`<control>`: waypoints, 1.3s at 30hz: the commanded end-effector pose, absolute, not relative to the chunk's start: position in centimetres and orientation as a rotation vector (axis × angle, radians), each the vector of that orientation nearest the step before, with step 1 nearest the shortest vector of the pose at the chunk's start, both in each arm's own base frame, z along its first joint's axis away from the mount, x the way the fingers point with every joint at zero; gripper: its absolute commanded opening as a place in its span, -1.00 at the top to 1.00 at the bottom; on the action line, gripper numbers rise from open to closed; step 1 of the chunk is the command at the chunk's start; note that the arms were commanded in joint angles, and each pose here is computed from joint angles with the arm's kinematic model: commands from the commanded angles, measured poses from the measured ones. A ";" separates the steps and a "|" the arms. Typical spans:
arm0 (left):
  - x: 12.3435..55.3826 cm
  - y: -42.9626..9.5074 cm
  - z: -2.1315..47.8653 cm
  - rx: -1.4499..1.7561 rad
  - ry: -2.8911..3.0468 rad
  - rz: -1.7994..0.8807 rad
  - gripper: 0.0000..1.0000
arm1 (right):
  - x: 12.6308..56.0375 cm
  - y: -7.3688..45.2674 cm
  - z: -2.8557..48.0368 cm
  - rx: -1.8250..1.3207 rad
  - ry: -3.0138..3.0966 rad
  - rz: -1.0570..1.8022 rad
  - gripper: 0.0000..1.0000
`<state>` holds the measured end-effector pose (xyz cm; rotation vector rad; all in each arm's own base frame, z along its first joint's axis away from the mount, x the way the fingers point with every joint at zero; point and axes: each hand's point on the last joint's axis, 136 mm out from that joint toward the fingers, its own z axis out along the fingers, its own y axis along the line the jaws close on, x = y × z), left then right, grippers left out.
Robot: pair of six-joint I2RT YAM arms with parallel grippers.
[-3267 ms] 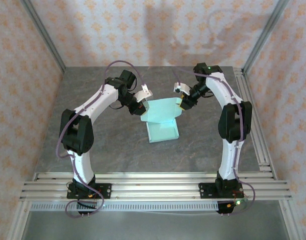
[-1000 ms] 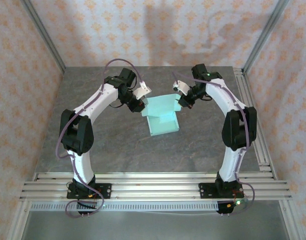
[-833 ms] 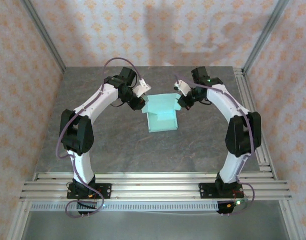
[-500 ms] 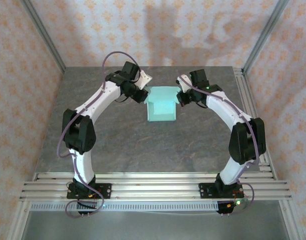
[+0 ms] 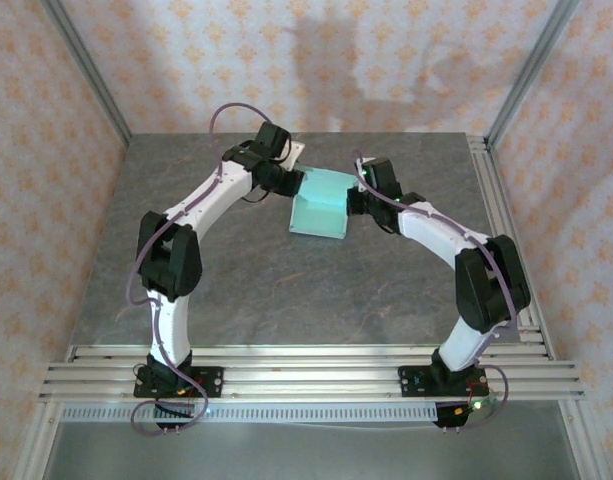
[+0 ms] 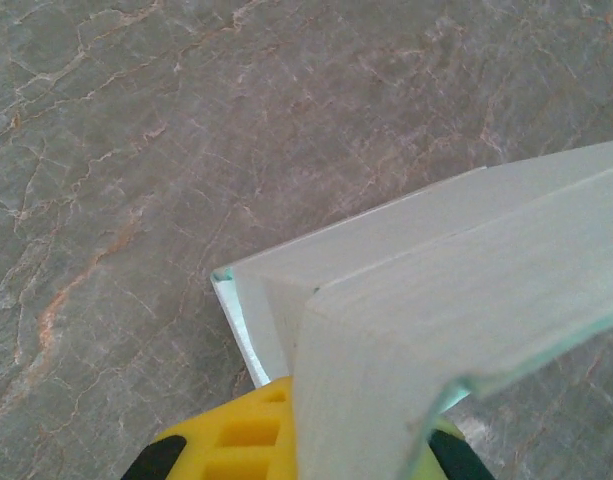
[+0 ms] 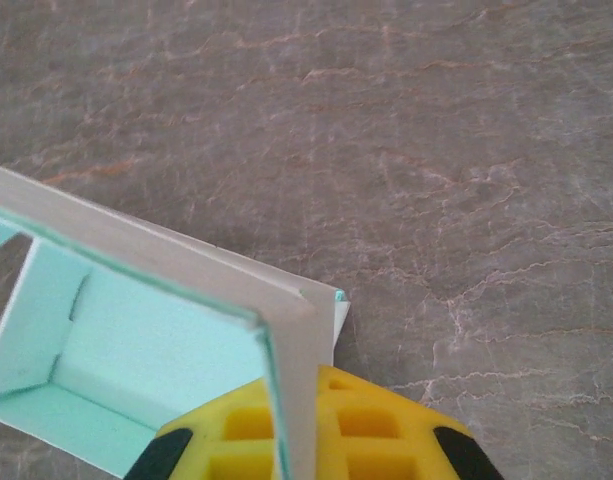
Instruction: Fold the paper box
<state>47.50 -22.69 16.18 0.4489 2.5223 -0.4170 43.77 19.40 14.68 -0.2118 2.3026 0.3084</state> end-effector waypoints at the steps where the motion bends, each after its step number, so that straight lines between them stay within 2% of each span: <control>1: 48.4 -24.8 17.2 0.391 2.478 -0.490 1.00 | 45.6 19.7 18.1 -0.050 2.142 0.302 1.00; 15: 49.0 -25.3 15.2 0.263 2.501 -0.500 1.00 | 46.7 20.0 17.9 0.084 2.015 0.152 1.00; 39: 48.3 -26.1 11.4 0.119 2.514 -0.525 1.00 | 45.6 19.8 11.7 0.030 2.014 0.105 1.00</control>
